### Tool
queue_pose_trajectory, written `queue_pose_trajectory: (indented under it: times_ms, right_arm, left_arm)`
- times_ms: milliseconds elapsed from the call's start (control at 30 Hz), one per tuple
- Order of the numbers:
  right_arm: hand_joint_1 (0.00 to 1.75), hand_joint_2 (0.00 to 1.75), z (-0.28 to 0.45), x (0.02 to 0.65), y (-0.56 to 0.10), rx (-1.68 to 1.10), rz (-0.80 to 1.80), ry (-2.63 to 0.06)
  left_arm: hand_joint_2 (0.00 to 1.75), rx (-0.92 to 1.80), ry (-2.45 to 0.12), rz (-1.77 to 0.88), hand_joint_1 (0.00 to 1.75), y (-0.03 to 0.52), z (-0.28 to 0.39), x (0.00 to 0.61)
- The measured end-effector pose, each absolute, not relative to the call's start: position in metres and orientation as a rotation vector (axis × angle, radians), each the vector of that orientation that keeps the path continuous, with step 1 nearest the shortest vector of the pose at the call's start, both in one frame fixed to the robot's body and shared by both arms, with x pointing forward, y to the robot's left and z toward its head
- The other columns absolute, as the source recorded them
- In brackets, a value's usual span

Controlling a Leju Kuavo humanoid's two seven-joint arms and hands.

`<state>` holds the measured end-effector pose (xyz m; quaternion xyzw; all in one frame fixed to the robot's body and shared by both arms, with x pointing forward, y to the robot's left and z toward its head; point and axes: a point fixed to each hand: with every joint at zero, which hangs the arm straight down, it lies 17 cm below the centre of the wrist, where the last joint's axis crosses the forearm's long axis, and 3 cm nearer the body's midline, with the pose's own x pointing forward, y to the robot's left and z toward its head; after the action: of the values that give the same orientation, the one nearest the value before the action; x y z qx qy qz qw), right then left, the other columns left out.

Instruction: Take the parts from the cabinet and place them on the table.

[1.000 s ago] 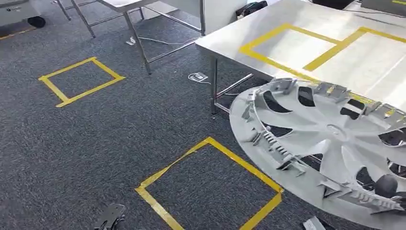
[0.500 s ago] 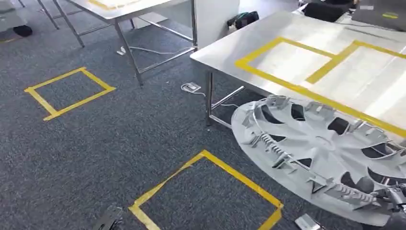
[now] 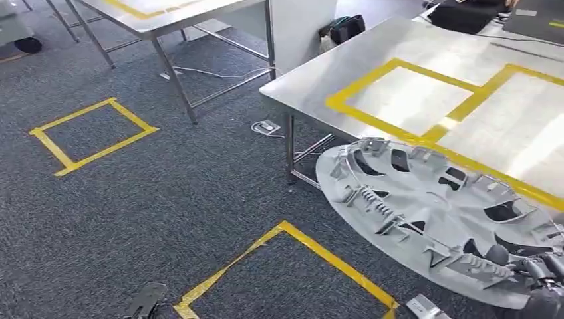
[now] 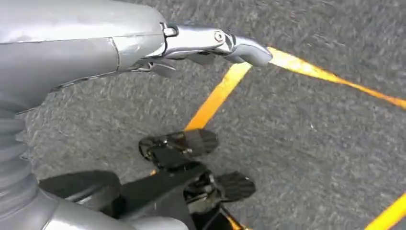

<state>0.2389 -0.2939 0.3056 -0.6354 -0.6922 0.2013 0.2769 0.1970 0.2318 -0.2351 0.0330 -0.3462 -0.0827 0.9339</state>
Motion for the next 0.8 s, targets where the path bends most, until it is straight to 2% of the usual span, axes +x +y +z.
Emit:
queue_pose_trajectory:
  times_ms: [800]
  right_arm:
    - [1.75,1.75,0.2998,0.2427,-0.2956,-1.690,0.531,-1.858]
  left_arm:
    - [1.75,0.069,-0.704,-0.164,0.00,0.2316,-0.2360,0.1942]
